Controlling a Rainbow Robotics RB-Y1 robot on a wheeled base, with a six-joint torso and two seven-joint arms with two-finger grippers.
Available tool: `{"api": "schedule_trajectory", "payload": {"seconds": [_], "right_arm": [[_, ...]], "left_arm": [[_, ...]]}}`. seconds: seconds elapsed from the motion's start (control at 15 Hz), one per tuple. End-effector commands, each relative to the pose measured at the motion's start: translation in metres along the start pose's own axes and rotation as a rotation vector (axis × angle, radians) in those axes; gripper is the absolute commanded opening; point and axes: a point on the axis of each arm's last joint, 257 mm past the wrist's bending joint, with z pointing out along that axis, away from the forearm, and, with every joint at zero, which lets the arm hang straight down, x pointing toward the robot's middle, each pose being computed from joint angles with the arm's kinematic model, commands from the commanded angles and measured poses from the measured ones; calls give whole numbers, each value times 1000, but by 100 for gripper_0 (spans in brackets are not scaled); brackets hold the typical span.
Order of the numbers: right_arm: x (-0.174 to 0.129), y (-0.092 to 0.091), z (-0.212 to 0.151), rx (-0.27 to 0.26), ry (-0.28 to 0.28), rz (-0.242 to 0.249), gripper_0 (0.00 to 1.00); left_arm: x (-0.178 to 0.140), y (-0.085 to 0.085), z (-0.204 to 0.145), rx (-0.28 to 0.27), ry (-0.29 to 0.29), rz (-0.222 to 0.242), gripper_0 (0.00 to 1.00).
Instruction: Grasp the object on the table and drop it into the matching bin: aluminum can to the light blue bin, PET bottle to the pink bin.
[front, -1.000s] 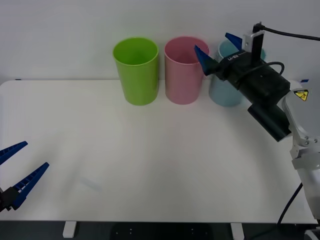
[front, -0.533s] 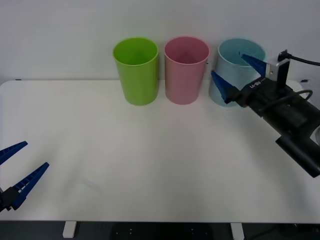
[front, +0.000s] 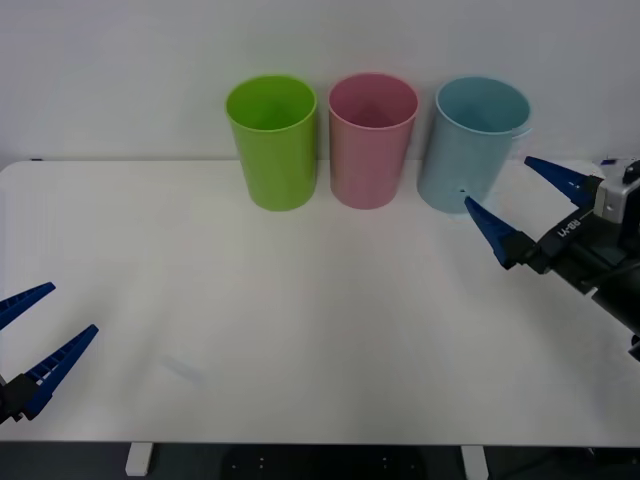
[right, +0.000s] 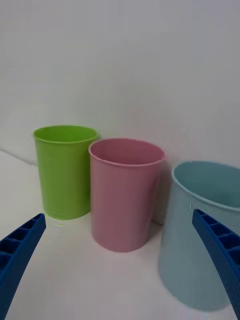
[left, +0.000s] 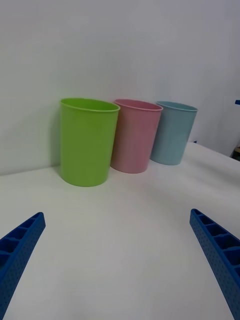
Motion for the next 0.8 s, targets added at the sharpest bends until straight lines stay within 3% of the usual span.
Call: {"api": "schedule_trajectory", "payload": {"seconds": [0.07, 0.2, 0.33, 0.53, 0.8], "right_arm": [[14, -6, -28, 14, 36, -11, 100], [24, -15, -51, 43, 61, -75, 100], [33, -20, -68, 65, 84, -102, 100], [48, -22, -99, 91, 121, -111, 100], [59, -19, -131, 97, 156, -78, 100]], "left_arm": [[0, 0, 0, 0, 0, 0, 100], [0, 0, 0, 0, 0, 0, 100], [0, 0, 0, 0, 0, 0, 100], [0, 0, 0, 0, 0, 0, 100], [0, 0, 0, 0, 0, 0, 100]]}}
